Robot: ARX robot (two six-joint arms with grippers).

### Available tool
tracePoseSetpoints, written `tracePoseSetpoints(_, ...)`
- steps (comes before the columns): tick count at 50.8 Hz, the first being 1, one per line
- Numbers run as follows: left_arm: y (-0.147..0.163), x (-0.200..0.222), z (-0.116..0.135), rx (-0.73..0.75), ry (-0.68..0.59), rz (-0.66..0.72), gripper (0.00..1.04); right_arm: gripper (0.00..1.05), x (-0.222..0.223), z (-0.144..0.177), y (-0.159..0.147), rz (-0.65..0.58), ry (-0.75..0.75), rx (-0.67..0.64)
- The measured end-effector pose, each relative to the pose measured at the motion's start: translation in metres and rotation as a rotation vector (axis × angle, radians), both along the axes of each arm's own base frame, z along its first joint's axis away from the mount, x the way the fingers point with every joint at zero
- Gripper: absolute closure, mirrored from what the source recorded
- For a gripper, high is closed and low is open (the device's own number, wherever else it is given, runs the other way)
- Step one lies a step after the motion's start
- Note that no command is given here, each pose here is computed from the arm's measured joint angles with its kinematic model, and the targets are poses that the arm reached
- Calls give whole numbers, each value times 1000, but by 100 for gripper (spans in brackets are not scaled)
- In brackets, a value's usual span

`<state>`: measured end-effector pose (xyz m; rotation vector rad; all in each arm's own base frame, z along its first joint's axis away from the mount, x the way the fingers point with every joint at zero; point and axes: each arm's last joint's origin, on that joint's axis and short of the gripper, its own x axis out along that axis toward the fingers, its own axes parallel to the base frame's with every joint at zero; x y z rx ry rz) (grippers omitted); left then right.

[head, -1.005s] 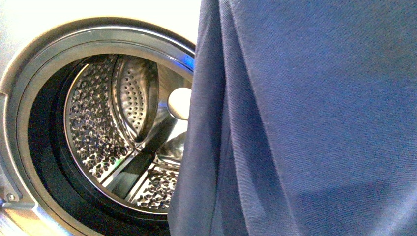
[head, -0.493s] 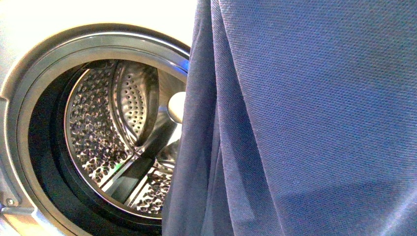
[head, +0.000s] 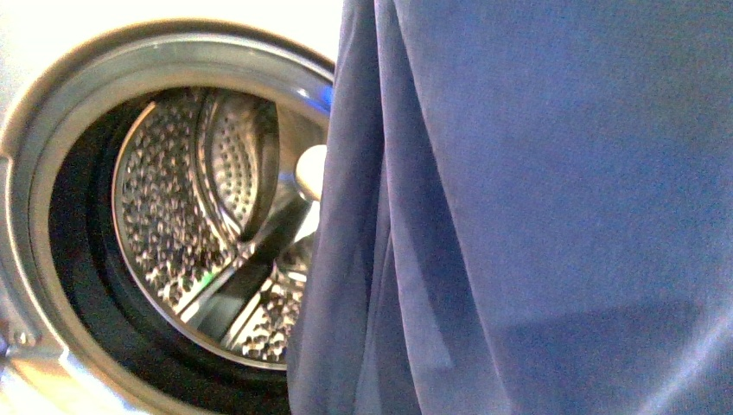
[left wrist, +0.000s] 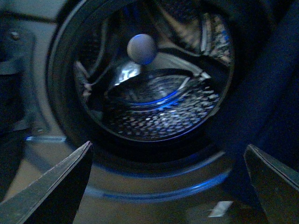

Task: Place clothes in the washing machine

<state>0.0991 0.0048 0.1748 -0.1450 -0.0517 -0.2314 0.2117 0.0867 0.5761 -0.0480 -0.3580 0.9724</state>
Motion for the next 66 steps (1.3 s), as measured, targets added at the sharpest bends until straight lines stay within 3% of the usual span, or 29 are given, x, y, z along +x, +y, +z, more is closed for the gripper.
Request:
tracePoseSetpoints(8, 6, 8, 28, -37, -40, -104, 6, 90, 0, 0, 0, 0, 0, 0)
tracePoseSetpoints(19, 4, 36, 86, 18, -134, -208, 6, 90, 0, 0, 0, 0, 0, 0)
tracePoseSetpoints(28, -7, 52, 130, 72, -223, -362, 6, 90, 0, 0, 0, 0, 0, 0)
tracePoseSetpoints(37, -19, 67, 157, 85, -273, -534, 6, 90, 0, 0, 0, 0, 0, 0)
tracePoseSetpoints(47, -30, 86, 164, 96, -299, -692, 6, 90, 0, 0, 0, 0, 0, 0)
tracePoseSetpoints(53, -34, 101, 161, 105, -341, -868, 6, 90, 0, 0, 0, 0, 0, 0)
tracePoseSetpoints(66, -43, 125, 158, 95, -318, -995, 6, 90, 0, 0, 0, 0, 0, 0)
